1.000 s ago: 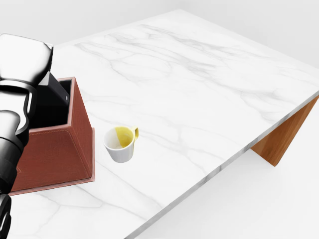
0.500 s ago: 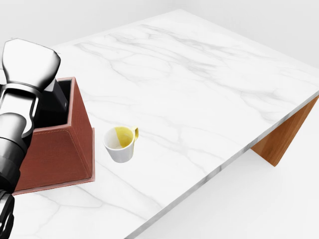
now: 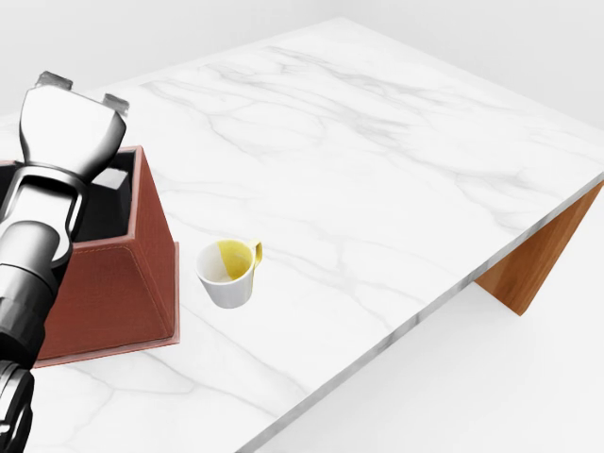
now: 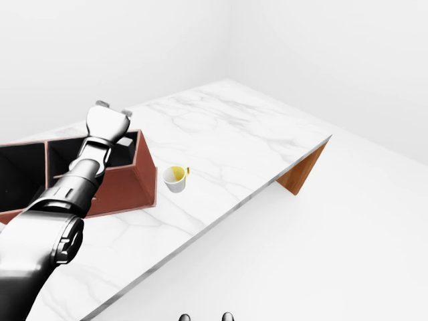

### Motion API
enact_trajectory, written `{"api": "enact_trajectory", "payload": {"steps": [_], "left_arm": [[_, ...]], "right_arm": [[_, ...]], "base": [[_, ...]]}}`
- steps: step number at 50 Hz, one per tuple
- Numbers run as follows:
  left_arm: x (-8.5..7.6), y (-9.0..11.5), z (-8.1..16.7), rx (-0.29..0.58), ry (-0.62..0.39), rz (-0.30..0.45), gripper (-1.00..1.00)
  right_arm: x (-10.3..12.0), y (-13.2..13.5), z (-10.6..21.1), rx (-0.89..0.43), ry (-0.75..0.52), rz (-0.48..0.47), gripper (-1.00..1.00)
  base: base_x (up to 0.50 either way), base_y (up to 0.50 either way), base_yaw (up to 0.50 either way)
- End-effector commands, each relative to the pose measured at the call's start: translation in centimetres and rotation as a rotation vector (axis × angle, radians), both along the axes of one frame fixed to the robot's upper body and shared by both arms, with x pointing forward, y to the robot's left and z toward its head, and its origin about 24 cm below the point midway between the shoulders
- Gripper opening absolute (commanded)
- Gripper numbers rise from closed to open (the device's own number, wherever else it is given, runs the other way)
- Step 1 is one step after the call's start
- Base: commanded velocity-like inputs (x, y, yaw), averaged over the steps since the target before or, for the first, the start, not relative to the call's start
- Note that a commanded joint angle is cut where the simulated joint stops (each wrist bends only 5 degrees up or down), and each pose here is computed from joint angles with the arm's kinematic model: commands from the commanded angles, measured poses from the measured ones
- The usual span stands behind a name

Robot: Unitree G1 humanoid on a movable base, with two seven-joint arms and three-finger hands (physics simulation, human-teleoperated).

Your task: Pick up the book and place it in the right compartment of the caddy.

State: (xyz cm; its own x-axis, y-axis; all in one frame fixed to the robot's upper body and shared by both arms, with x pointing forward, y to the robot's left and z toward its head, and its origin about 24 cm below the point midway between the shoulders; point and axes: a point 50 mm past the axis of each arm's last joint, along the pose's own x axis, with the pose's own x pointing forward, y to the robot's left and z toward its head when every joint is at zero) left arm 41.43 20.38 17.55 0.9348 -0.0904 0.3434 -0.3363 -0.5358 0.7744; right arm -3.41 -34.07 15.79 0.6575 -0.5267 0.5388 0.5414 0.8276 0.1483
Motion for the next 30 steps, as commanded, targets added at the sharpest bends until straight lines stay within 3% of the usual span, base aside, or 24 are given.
{"api": "enact_trajectory", "payload": {"steps": [1,17,30], "left_arm": [[0.1,-0.1,0.6,0.015,-0.012,-0.004,1.00],[0.2,0.6,2.1,-0.046,-0.063,0.015,1.00],[0.1,1.6,5.7,-0.115,-0.189,0.026,1.00]], "right_arm": [[0.1,0.0,0.0,0.001,0.001,0.002,1.00],[0.0,0.0,-0.1,0.002,0.001,0.000,1.00],[0.1,0.0,-0.2,0.006,0.003,-0.001,1.00]], "base": [[0.00,0.00,0.00],[0.00,0.00,0.00],[0.00,0.00,0.00]]}}
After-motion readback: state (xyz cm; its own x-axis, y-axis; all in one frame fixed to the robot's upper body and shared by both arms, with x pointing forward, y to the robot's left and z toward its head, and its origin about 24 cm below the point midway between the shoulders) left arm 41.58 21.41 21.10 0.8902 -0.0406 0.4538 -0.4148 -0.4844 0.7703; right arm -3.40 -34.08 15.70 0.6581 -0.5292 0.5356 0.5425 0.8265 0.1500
